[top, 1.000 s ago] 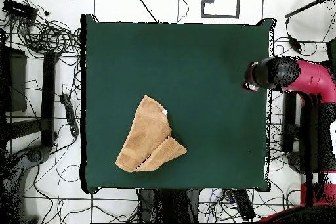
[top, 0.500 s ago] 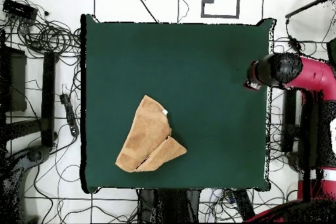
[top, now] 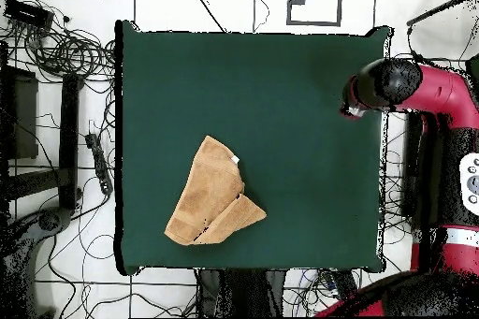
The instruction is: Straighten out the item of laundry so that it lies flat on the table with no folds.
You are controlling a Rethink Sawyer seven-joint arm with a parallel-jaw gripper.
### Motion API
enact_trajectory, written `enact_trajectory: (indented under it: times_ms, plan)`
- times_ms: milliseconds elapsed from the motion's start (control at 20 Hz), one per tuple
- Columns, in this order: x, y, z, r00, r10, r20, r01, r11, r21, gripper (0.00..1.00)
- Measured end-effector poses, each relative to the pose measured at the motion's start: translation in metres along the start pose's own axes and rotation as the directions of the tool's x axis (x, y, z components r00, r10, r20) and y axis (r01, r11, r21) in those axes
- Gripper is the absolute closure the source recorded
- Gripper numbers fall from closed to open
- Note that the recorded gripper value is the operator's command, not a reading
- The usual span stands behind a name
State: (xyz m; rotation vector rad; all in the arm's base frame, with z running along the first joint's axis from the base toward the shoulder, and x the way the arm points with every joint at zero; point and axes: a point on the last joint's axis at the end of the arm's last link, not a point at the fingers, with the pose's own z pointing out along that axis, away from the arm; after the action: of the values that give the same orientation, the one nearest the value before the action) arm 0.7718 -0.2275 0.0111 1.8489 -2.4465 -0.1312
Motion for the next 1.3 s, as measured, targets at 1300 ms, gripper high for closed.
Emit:
enact_trajectory:
  times_ms: [1300]
  plan:
    - [-0.059, -0.060, 0.001, 0.993, 0.118, -0.022, -0.118, 0.993, 0.002, 0.00]
